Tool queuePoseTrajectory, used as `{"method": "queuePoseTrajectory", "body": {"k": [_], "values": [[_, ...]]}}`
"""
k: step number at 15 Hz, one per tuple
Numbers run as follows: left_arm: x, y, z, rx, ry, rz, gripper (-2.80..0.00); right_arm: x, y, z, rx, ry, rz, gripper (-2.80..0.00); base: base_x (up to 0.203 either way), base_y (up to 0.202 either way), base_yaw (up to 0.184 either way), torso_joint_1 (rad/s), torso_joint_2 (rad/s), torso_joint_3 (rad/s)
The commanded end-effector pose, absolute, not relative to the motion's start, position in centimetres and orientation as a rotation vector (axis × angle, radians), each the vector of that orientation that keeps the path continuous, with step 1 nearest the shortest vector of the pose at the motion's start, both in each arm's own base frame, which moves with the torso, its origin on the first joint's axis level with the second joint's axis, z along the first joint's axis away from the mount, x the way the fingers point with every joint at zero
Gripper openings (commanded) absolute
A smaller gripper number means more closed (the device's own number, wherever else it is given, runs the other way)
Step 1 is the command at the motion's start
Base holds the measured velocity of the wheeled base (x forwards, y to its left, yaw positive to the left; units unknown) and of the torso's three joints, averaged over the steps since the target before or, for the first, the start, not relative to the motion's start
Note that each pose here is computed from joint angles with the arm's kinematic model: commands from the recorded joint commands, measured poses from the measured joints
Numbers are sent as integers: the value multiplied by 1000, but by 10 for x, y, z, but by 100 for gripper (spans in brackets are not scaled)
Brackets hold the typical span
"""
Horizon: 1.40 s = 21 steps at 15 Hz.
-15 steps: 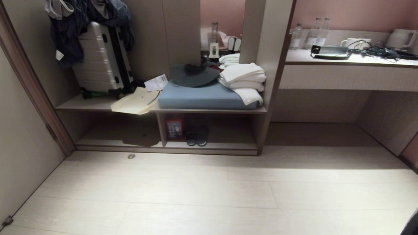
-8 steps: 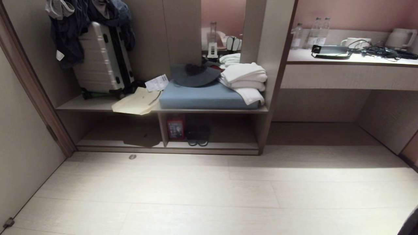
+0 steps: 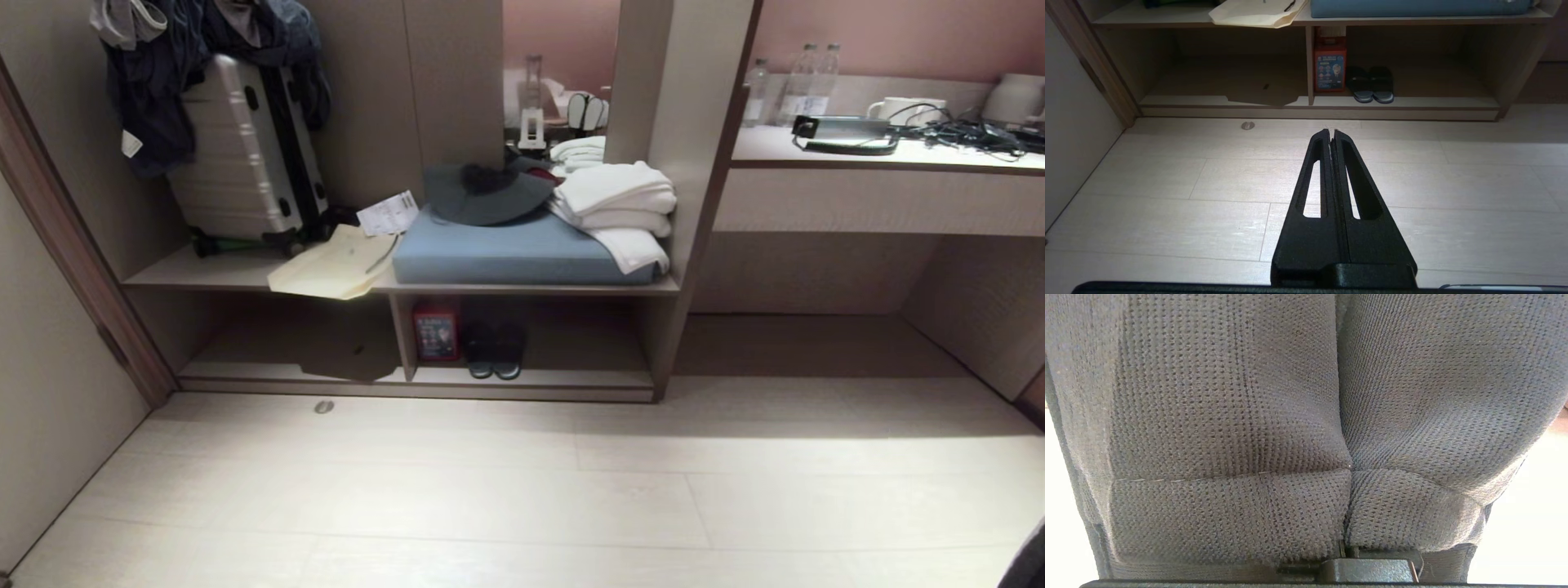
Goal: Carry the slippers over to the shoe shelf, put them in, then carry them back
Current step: Place the slippers into the shoe cabinet
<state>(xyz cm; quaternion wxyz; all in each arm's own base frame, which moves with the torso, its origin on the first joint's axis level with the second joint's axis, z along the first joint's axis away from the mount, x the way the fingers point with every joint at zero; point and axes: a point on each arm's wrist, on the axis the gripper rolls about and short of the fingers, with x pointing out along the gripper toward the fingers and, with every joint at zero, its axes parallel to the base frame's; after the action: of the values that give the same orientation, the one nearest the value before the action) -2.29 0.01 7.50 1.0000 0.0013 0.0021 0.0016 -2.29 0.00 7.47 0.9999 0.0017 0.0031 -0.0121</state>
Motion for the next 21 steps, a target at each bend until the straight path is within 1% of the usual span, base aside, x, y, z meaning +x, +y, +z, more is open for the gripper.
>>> {"method": "queuePoseTrajectory", "body": {"k": [1, 13, 21], "values": [[-23, 0, 75, 2, 5, 3, -280, -23, 0, 74, 3, 8, -23, -280, 193, 0, -3, 2, 0, -3], [-23, 0, 75, 2, 3, 3, -280, -23, 0, 74, 3, 7, -23, -280, 189, 0, 0, 3, 3, 3], [-23, 0, 75, -3, 3, 2, -280, -23, 0, 74, 2, 6, -23, -280, 0, 0, 0, 0, 0, 0]]}}
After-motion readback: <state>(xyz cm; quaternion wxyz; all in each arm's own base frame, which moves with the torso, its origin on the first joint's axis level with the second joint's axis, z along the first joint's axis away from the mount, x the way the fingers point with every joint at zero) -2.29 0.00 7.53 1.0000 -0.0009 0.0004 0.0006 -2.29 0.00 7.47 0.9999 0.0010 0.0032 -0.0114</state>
